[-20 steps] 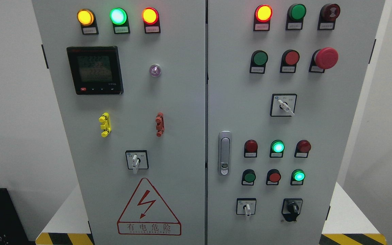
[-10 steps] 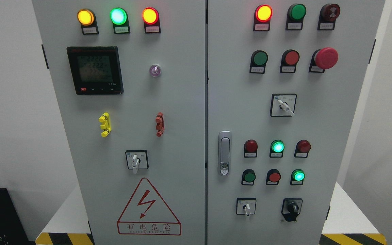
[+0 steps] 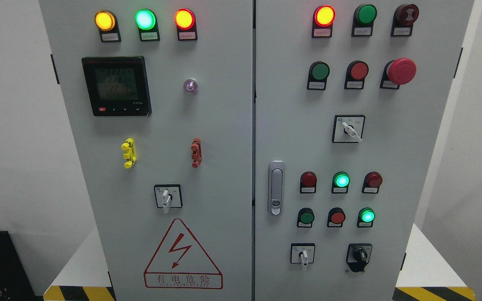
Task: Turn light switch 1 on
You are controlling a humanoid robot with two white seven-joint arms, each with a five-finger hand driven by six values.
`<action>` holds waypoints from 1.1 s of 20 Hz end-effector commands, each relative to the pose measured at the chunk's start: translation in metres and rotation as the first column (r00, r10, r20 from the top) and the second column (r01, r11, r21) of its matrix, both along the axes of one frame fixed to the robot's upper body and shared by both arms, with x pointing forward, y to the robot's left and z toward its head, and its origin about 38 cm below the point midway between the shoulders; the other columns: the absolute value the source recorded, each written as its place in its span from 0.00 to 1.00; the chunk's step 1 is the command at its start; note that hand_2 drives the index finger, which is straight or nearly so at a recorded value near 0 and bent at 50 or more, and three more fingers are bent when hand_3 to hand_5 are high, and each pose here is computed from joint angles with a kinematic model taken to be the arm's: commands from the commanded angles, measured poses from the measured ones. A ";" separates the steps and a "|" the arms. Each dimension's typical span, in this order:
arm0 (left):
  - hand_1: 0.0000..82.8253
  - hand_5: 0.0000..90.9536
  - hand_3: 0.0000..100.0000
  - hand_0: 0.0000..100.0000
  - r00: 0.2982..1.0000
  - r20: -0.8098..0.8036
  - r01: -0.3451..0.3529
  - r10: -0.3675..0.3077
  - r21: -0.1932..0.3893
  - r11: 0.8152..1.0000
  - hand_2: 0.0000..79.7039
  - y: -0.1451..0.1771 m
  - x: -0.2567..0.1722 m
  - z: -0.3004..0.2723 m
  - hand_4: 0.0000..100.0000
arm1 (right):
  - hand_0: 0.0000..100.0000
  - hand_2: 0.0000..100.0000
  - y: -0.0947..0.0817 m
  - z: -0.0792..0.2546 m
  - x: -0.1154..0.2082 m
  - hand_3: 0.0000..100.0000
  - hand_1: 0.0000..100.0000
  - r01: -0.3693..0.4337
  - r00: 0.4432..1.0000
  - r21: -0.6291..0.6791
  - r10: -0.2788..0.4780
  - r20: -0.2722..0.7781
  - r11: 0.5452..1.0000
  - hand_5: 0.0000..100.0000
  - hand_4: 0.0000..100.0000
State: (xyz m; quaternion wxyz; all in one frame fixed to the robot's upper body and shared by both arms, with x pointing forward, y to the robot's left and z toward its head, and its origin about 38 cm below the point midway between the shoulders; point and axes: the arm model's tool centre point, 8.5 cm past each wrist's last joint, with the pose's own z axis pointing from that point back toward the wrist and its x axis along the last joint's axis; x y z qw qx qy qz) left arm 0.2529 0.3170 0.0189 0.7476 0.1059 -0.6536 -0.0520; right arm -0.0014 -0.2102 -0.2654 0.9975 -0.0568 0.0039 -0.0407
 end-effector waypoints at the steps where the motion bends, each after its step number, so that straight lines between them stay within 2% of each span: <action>1: 0.61 0.91 0.73 0.34 0.898 0.438 0.044 -0.049 0.022 0.999 0.35 -0.015 0.033 0.153 0.90 | 0.31 0.00 0.000 0.000 0.000 0.00 0.00 0.000 1.000 0.000 0.000 -0.001 1.000 0.00 0.00; 4: 0.63 0.93 0.78 0.31 0.869 0.493 0.045 -0.047 0.017 0.999 0.41 -0.019 0.045 0.170 0.90 | 0.31 0.00 0.000 0.000 0.000 0.00 0.00 0.000 1.000 0.000 0.000 -0.001 1.000 0.00 0.00; 6: 0.64 0.94 0.80 0.25 0.848 0.529 0.031 -0.028 0.003 1.000 0.45 -0.020 0.053 0.182 0.90 | 0.31 0.00 0.000 0.000 0.000 0.00 0.00 0.000 1.000 0.000 0.000 -0.001 1.000 0.00 0.00; 10: 0.69 0.94 0.82 0.14 0.838 0.545 0.050 -0.023 -0.035 0.998 0.49 -0.035 0.070 0.196 0.92 | 0.31 0.00 0.000 0.000 0.000 0.00 0.00 0.000 1.000 0.000 0.000 -0.001 1.000 0.00 0.00; 14: 0.74 0.95 0.83 0.10 0.844 0.536 0.073 -0.012 -0.092 0.993 0.51 -0.058 0.086 0.206 0.92 | 0.31 0.00 0.000 0.000 0.000 0.00 0.00 0.000 1.000 0.000 0.000 -0.001 1.000 0.00 0.00; 16: 0.77 0.95 0.83 0.08 0.846 0.533 0.056 0.013 -0.113 0.992 0.51 -0.066 0.093 0.212 0.92 | 0.31 0.00 0.000 0.000 0.000 0.00 0.00 0.000 1.000 0.000 0.000 -0.001 1.000 0.00 0.00; 19: 0.80 0.94 0.83 0.06 0.853 0.521 0.053 0.018 -0.121 0.991 0.51 -0.073 0.099 0.217 0.92 | 0.31 0.00 0.000 0.000 0.000 0.00 0.00 0.000 1.000 0.000 0.000 -0.001 1.000 0.00 0.00; 22: 0.80 0.94 0.83 0.05 0.862 0.505 0.021 0.050 -0.133 0.991 0.52 -0.075 0.106 0.223 0.91 | 0.31 0.00 0.000 0.000 0.000 0.00 0.00 0.000 1.000 0.000 0.000 -0.001 1.000 0.00 0.00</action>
